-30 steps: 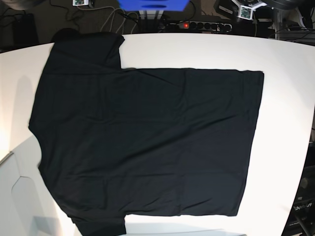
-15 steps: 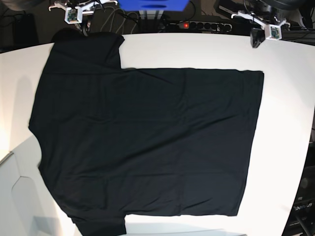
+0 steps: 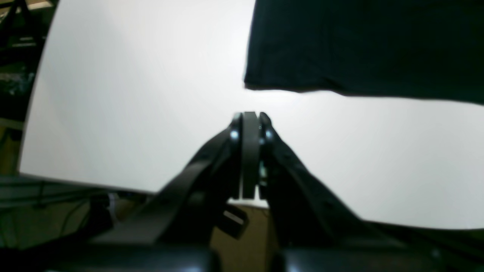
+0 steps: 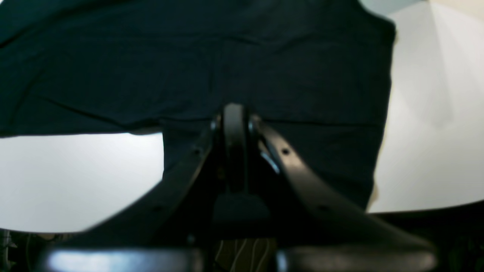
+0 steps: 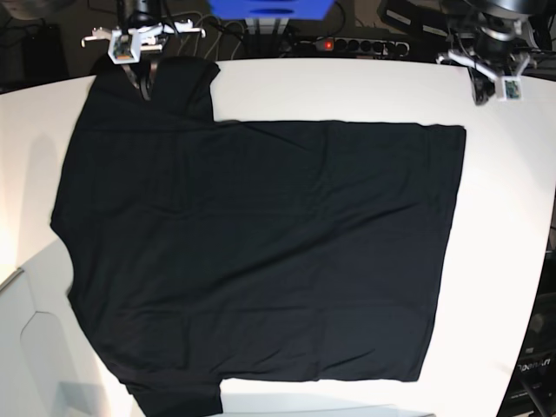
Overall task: Fold the T-shirt properly
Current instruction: 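Lower both grippers onto the shirt's shoulder corners and close them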
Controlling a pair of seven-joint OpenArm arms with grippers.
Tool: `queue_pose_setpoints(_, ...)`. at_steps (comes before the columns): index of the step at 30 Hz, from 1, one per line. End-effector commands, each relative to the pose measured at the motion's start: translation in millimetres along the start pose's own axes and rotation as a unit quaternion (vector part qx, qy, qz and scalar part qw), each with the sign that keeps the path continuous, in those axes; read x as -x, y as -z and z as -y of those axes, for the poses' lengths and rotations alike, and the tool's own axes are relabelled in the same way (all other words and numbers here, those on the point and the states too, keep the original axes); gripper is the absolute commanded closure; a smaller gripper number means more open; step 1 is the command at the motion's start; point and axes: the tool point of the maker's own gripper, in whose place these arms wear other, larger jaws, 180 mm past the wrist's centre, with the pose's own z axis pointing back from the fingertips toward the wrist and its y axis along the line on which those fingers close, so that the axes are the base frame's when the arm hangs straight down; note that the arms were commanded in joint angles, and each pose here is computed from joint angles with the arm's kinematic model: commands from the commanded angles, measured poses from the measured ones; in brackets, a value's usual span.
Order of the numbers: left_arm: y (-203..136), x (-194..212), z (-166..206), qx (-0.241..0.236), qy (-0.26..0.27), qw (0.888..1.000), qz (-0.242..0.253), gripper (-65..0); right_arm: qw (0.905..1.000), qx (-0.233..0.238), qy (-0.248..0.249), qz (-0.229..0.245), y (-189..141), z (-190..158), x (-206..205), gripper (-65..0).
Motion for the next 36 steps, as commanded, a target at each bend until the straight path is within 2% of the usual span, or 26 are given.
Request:
queue_pose_setpoints(1, -3, -10, -11, -0.017, 0.004, 1.0, 0.014, 0.0, 0.9999, 0.002, -0.001, 0.012, -2, 2, -7, 0.0)
queue_pose_setpoints(7, 7, -26, -23, -0.046, 0.011, 0.999, 0.025, -0.1, 1.0, 0.003, -0.003, 0.008, 0, 3, -6, 0.0)
queue_pose_setpoints(10, 20, -18, -26, -0.053, 0.005, 0.998, 0.012, -1.5, 0.9999, 0.008, -0.006, 0.013, 3, 7, -8, 0.0)
queue_pose_setpoints(12, 30, -8, -29, -0.053, -0.007, 0.999, 0.0, -6.3, 0.9998, 0.01, -0.007, 0.016, 5, 8, -10, -3.3)
queue_pose_setpoints(16, 37, 3, -29, -0.048, -0.024, 0.999, -0.011, -23.0, 0.9995, 0.02, -0.015, 0.017, 5, 17, -10, -10.8)
queue_pose_setpoints(18, 38, 5, -28, -0.047, -0.026, 0.998, -0.013, -28.0, 0.9994, 0.023, -0.017, 0.019, 6, 19, -11, -13.6)
queue_pose_setpoints(22, 45, -3, -27, -0.046, -0.034, 0.998, -0.001, -28.7, 0.9992, 0.023, -0.016, 0.027, 10, 19, -15, -16.4)
queue_pose_setpoints(29, 60, -10, -24, -0.037, -0.061, 0.997, 0.015, -28.9, 0.9992, 0.022, -0.016, 0.029, 11, 18, -16, -16.7)
queue_pose_setpoints(33, 65, -21, -11, -0.011, -0.078, 0.996, 0.037, -28.9, 0.9992, 0.022, -0.016, 0.029, 11, 18, -16, -16.7)
queue_pose_setpoints(36, 72, -19, 1, 0.008, -0.081, 0.996, 0.033, -28.9, 0.9992, 0.022, -0.016, 0.028, 10, 18, -15, -16.7)
